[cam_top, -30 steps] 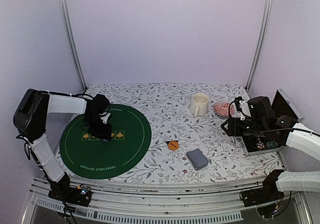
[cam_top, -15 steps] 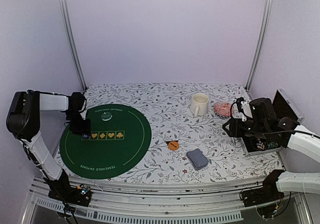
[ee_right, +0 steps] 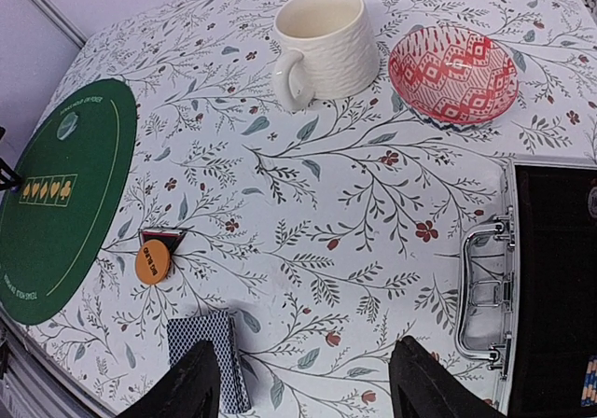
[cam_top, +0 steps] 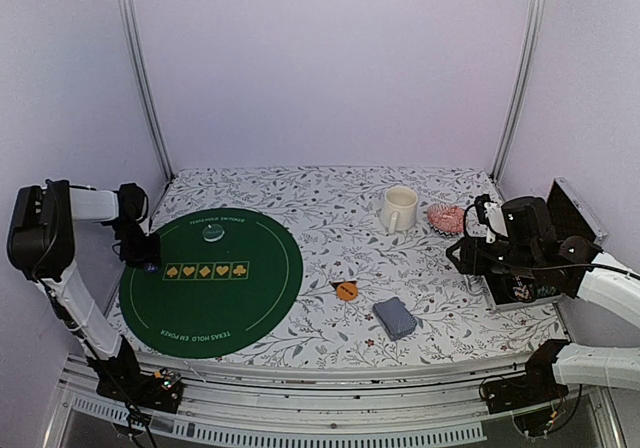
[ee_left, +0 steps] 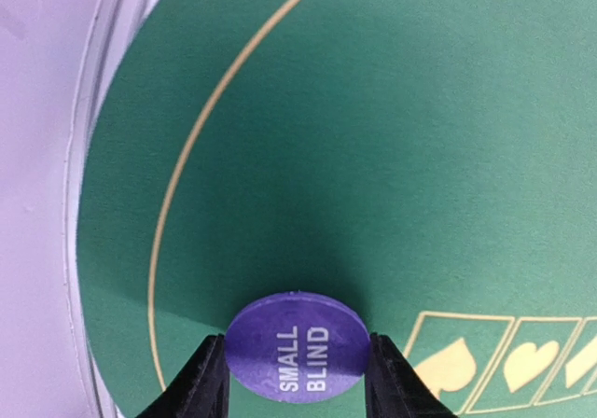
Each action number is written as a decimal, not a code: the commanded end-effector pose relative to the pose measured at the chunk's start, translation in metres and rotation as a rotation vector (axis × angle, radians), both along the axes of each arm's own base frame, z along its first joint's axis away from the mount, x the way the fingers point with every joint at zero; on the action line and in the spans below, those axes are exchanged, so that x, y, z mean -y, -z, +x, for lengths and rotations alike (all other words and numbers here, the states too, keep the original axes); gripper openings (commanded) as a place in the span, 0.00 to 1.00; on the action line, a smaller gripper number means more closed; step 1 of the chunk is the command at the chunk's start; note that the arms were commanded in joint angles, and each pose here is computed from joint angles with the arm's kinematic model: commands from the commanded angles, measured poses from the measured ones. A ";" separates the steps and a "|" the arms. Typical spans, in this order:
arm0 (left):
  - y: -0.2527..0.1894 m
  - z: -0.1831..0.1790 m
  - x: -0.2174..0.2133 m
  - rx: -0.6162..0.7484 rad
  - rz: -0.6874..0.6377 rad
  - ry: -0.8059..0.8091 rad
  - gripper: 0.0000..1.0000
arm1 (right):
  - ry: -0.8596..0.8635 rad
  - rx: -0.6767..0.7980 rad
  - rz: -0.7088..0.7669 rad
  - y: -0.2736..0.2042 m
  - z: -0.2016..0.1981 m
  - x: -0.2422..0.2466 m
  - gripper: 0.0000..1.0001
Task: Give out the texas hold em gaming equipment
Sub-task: Place the small blind button in the small blind area, then pick up the big blind button from the center of the board.
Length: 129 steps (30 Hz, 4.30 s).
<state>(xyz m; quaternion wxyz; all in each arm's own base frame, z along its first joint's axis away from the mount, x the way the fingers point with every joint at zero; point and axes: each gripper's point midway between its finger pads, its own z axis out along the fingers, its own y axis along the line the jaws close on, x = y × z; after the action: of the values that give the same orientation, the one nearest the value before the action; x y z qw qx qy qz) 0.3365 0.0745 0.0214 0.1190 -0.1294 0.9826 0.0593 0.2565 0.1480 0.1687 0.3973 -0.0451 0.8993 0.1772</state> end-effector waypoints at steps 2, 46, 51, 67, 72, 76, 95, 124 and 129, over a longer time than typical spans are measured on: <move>-0.013 0.011 -0.018 0.055 0.014 -0.040 0.39 | 0.007 0.014 -0.016 0.000 0.000 0.005 0.64; 0.010 0.002 -0.032 0.013 -0.037 -0.090 0.44 | 0.022 0.050 -0.033 -0.007 -0.003 0.013 0.66; 0.012 0.003 -0.031 0.008 -0.043 -0.087 0.44 | 0.019 0.052 -0.035 -0.007 -0.003 0.013 0.66; 0.013 0.004 -0.028 0.015 -0.059 -0.082 0.43 | 0.019 0.050 -0.038 -0.005 -0.002 0.013 0.67; 0.007 0.006 -0.029 0.036 -0.056 -0.084 0.55 | 0.007 0.043 -0.033 -0.004 -0.003 0.010 0.68; -0.014 0.013 -0.032 0.099 -0.039 -0.091 0.69 | -0.025 0.029 -0.029 -0.003 -0.004 0.004 0.69; -0.156 -0.009 0.342 0.489 -0.192 1.007 0.87 | -0.091 -0.082 0.063 -0.008 0.000 -0.026 0.72; -0.004 -0.061 0.511 0.276 0.006 1.618 0.73 | -0.078 -0.157 0.193 -0.001 -0.013 -0.035 0.70; -0.003 -0.059 0.512 0.270 -0.003 1.608 0.69 | -0.078 -0.158 0.192 0.000 -0.013 -0.035 0.70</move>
<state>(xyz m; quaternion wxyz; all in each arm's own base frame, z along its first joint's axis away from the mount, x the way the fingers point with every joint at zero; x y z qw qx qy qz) 0.2724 -0.4312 0.0221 0.2347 0.6116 0.7531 -0.0616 0.2438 0.1846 0.1687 0.3152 -0.0302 0.9070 0.2777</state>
